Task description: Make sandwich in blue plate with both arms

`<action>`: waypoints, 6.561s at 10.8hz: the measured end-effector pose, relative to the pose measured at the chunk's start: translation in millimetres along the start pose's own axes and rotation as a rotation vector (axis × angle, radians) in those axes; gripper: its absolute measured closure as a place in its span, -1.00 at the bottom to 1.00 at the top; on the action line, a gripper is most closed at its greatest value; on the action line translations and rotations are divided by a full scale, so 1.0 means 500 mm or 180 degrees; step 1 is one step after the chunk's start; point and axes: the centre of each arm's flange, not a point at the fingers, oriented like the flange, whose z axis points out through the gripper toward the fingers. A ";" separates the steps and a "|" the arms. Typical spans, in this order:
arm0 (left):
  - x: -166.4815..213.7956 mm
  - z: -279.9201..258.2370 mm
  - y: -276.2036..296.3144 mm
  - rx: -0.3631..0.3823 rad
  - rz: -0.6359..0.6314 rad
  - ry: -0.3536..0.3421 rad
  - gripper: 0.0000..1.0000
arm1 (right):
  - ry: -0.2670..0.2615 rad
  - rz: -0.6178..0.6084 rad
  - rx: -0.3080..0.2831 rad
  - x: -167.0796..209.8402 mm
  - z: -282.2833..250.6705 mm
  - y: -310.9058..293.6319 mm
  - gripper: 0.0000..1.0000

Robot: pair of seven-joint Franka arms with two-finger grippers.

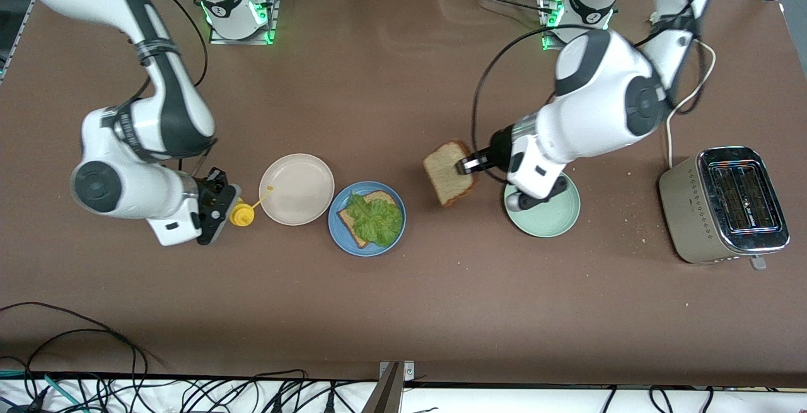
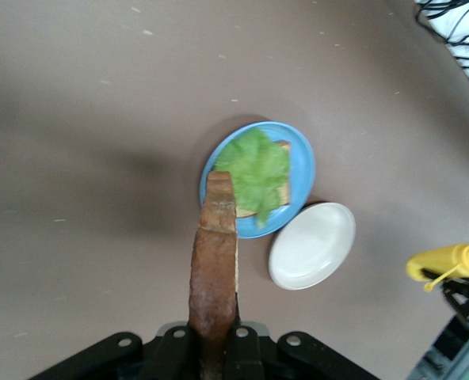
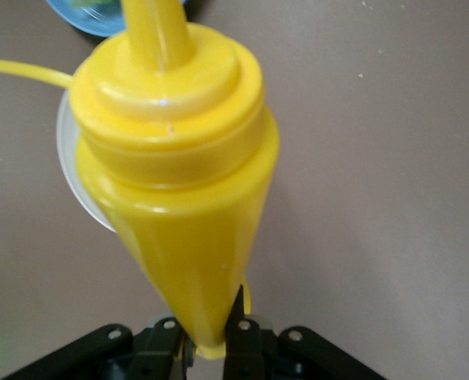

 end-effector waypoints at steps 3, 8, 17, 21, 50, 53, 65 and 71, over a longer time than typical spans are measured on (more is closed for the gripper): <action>-0.012 0.143 0.052 -0.0423 -0.0120 0.0096 0.82 | 0.0673 -0.0301 0.0487 -0.089 0.063 0.079 0.67; -0.052 0.321 0.094 -0.0857 -0.0212 0.0490 0.82 | 0.1490 -0.1082 0.0730 -0.202 0.203 0.180 0.67; -0.044 0.496 0.086 -0.0957 -0.0243 0.0603 0.82 | 0.2159 -0.1422 0.0783 -0.233 0.370 0.220 0.67; -0.029 0.506 0.072 -0.0908 -0.0272 0.0609 0.82 | 0.2214 -0.1493 0.0678 -0.254 0.377 0.234 0.08; 0.142 0.154 -0.006 0.0459 -0.0022 0.0345 -1.00 | 0.0597 0.2475 0.0154 -0.165 -0.330 -0.111 -1.00; 0.152 -0.063 -0.085 0.1190 0.0321 0.0436 -1.00 | 0.0379 0.2703 -0.0337 -0.137 -0.375 -0.176 -1.00; 0.172 -0.436 -0.271 0.1587 0.0737 0.0600 -0.93 | 0.0614 0.3258 -0.0739 -0.204 -0.468 -0.146 -1.00; 0.121 -0.479 -0.327 0.1602 0.0772 0.0527 -1.00 | 0.0619 0.3304 -0.0724 -0.216 -0.475 -0.142 -1.00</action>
